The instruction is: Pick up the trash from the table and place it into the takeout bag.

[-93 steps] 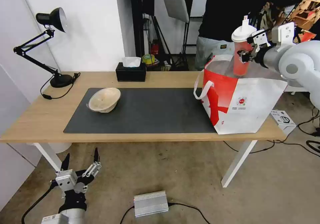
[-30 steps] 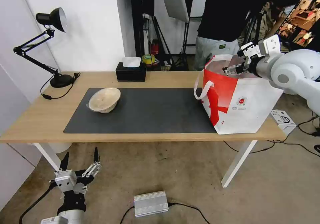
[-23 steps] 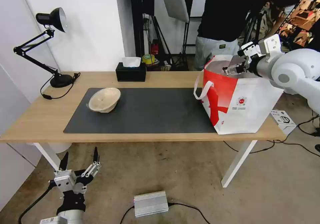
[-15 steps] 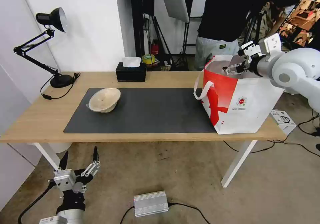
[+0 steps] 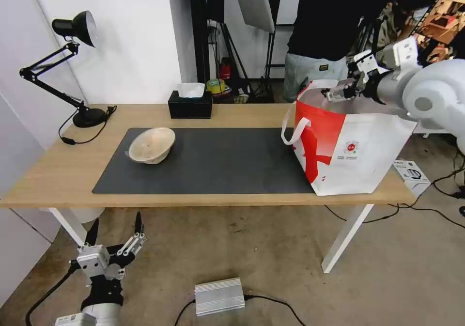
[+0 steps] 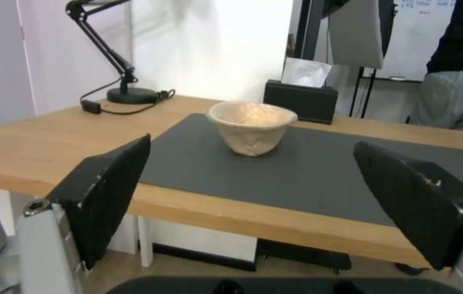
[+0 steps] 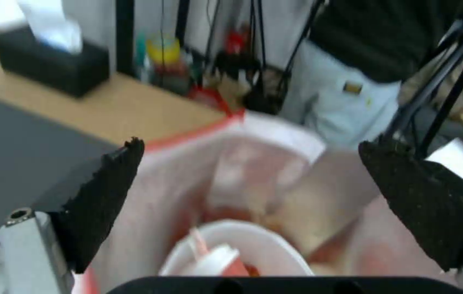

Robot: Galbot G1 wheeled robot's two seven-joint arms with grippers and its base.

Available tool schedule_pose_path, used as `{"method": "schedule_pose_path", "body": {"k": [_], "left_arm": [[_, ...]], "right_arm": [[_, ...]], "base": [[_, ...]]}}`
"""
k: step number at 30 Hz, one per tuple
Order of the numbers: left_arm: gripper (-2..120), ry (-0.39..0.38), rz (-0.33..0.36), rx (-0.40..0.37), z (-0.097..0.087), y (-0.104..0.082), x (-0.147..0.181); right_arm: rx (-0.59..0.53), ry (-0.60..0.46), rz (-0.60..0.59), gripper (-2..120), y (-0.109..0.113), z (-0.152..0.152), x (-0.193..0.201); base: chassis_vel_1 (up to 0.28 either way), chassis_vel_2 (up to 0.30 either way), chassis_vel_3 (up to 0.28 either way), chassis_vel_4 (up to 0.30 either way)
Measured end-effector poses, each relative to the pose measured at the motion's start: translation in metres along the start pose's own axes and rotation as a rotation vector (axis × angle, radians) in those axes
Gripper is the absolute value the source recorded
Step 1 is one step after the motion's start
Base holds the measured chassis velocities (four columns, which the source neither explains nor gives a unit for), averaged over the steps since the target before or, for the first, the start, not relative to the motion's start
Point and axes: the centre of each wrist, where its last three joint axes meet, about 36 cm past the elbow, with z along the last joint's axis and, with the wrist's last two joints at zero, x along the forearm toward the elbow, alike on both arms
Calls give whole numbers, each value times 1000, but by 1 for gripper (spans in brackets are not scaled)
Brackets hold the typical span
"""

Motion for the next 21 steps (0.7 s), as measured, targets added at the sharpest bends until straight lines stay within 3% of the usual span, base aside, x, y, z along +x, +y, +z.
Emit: {"method": "schedule_pose_path", "body": {"k": [8,9,12,21], "left_arm": [[100,-4,-6,-4,-6,2,3],[100,-4,-6,-4,-6,2,3],[100,-8,-9,-3,-9,2,4],[100,-12,-15,-1,-11,1,6]], "right_arm": [[-88,-290,-29,100,31,5,38],[-88,-290,-29,100,31,5,38],[-157,-408,-35,100,47,20,45],[-277,-602,-86,100,89,66,62]], "base": [[0,0,0,0],[0,0,0,0],[0,0,0,0],[0,0,0,0]]}}
